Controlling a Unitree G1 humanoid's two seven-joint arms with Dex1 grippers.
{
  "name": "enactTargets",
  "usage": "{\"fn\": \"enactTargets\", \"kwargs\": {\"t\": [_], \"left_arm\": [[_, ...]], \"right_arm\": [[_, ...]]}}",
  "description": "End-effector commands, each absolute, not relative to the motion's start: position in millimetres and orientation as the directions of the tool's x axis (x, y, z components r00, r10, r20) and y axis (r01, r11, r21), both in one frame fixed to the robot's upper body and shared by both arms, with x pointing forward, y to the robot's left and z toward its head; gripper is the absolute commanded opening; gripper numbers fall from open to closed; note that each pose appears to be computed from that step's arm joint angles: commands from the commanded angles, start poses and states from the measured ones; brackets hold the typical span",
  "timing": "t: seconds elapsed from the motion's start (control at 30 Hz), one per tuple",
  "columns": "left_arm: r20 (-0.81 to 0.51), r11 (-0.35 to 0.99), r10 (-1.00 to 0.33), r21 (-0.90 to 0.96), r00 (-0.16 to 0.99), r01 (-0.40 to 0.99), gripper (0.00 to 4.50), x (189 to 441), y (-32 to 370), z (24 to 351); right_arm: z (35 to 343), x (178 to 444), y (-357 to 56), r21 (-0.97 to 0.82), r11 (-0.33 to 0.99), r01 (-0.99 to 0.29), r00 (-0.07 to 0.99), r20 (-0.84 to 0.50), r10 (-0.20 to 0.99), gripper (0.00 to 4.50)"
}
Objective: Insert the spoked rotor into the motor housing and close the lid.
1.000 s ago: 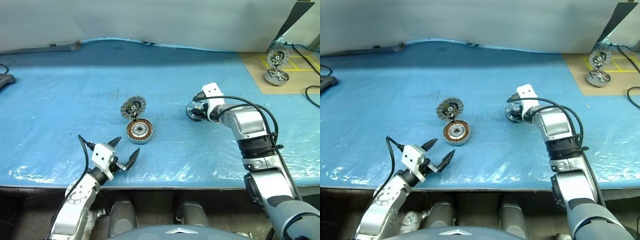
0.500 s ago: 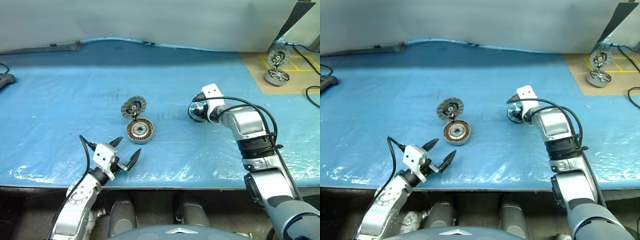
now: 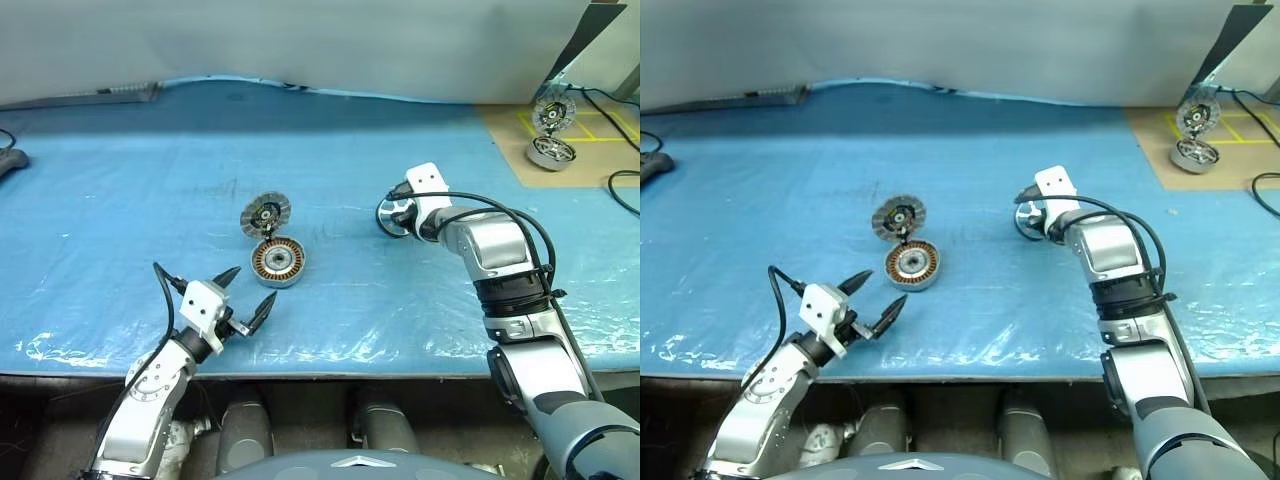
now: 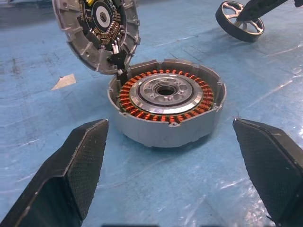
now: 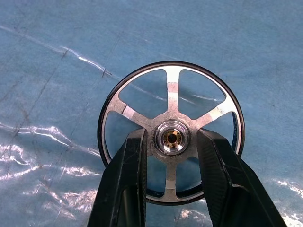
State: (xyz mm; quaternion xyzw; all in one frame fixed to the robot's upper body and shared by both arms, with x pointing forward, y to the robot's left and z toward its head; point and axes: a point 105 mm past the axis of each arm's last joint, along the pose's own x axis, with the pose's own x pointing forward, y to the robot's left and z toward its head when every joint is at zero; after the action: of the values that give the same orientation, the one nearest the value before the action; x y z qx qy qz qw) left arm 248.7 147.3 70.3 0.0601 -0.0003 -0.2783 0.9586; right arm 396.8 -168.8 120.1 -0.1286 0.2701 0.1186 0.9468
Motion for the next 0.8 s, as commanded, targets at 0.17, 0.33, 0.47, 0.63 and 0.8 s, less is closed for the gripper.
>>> {"fn": "enactTargets", "kwargs": {"t": [0.17,0.33,0.47,0.63,0.8], "left_arm": [[0.009,0.837,-0.538,0.124,0.843,0.533,4.50,238,136,81],[0.004,0.840,-0.533,0.120,0.846,0.529,4.50,240,137,79],[-0.002,0.839,-0.535,0.120,0.845,0.531,4.50,242,140,78],[-0.001,0.837,-0.537,0.121,0.844,0.533,4.50,246,140,77],[0.000,0.839,-0.536,0.117,0.845,0.532,4.50,250,140,76]], "right_arm": [[153,396,-169,-0.210,0.920,-0.331,0.865,-0.458,0.207,1.18],[178,384,-157,-0.221,0.872,-0.436,0.847,-0.428,0.315,1.18],[190,356,-140,-0.195,0.790,-0.581,0.764,-0.466,0.447,1.18],[206,323,-115,-0.142,0.663,-0.735,0.638,-0.477,0.605,1.18],[209,309,-85,-0.108,0.565,-0.818,0.544,-0.466,0.698,1.18]]}}
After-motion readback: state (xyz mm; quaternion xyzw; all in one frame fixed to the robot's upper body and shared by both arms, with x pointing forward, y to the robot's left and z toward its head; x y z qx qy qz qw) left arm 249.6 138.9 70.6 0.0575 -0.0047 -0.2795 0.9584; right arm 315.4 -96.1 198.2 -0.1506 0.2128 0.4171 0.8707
